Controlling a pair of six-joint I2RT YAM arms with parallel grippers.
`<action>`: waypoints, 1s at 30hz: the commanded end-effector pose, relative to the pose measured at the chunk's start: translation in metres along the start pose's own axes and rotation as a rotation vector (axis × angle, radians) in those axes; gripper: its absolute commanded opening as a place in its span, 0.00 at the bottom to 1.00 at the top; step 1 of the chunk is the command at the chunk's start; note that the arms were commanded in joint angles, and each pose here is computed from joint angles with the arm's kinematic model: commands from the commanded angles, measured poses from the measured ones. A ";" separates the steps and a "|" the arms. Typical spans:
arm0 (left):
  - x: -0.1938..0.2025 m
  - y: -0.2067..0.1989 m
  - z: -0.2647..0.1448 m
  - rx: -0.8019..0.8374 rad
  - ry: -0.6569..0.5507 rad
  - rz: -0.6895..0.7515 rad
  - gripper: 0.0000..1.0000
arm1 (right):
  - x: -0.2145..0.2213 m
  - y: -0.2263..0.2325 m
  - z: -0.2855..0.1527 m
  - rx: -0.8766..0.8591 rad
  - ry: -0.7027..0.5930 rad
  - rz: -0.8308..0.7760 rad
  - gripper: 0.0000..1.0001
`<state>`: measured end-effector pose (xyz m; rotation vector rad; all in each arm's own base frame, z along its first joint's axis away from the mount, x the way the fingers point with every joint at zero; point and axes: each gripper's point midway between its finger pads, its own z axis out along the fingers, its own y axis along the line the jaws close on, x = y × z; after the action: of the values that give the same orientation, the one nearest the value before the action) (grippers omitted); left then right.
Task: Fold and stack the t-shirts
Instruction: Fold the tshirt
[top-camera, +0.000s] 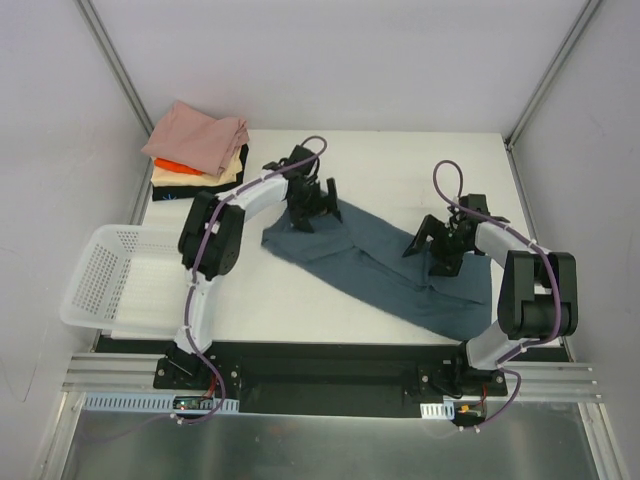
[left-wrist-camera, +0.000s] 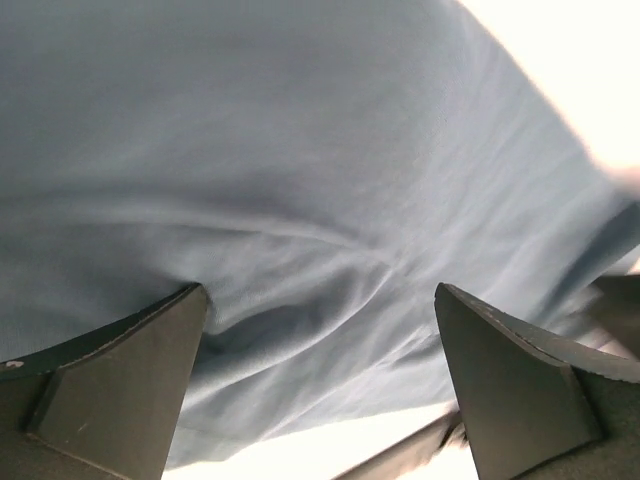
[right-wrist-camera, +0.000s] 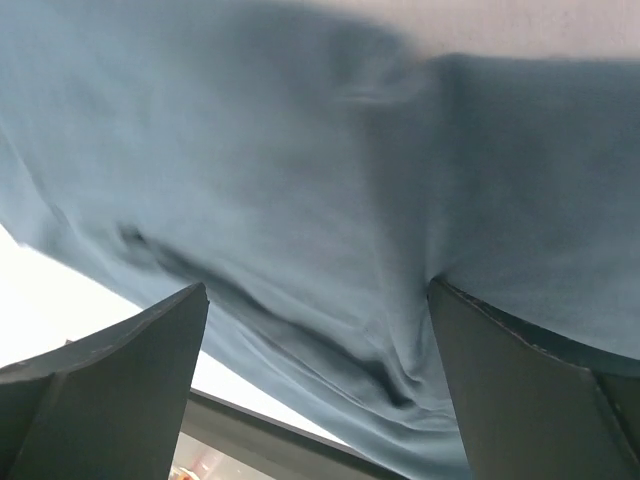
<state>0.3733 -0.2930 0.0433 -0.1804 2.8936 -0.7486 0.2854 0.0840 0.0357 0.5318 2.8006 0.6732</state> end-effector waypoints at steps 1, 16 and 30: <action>-0.085 -0.048 0.034 0.152 -0.134 0.096 0.99 | 0.008 -0.006 0.006 0.008 0.003 0.031 0.96; -0.194 -0.094 0.079 0.414 -0.341 -0.185 0.99 | 0.167 0.019 0.004 -0.054 0.349 -0.157 0.96; -0.234 -0.085 0.033 0.535 -0.427 -0.096 0.99 | 0.100 0.082 -0.050 0.099 -0.023 -0.518 0.96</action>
<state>0.6050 -0.3670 0.0694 -0.3921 2.2516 -1.3190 0.1696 0.2002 0.0804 -0.2157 2.9011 0.7133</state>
